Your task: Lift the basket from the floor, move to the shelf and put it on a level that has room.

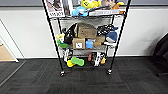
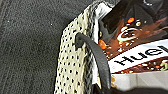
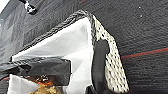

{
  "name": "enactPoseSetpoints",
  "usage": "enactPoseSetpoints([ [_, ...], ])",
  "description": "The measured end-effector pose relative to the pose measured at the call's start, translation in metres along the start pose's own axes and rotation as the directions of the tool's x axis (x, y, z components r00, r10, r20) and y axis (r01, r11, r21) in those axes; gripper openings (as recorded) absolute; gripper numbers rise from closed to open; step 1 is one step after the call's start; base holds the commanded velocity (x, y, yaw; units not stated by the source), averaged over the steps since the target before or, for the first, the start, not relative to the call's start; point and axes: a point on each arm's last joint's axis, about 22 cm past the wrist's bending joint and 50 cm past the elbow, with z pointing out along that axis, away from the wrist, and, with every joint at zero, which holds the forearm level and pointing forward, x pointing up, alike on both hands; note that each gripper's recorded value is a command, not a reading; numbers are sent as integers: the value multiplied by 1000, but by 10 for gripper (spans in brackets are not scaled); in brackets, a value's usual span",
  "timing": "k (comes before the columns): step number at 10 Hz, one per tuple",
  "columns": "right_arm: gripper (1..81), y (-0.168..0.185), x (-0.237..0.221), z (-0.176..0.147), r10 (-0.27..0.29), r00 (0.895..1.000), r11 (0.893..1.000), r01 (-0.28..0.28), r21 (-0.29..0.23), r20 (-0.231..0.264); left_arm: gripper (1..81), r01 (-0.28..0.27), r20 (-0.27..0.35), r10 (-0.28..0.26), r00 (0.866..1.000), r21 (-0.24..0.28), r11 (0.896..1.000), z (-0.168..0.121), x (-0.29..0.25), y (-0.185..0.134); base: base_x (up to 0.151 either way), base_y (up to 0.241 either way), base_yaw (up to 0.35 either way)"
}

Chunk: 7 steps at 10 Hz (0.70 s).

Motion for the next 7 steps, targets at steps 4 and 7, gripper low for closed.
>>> enactPoseSetpoints([
  [4, 10, -14, 3, -15, 20, 1000, 998, -19, 56, -14, 10, -7, 19, 8, 1000, -52, 999, -13, -8, 15, 0, 0, 0],
  [7, 10, -19, 6, -37, 56, 997, 994, -52, 98, -43, 10, -11, 41, 15, 999, -91, 996, -19, -17, 32, 0, 0, 0],
])
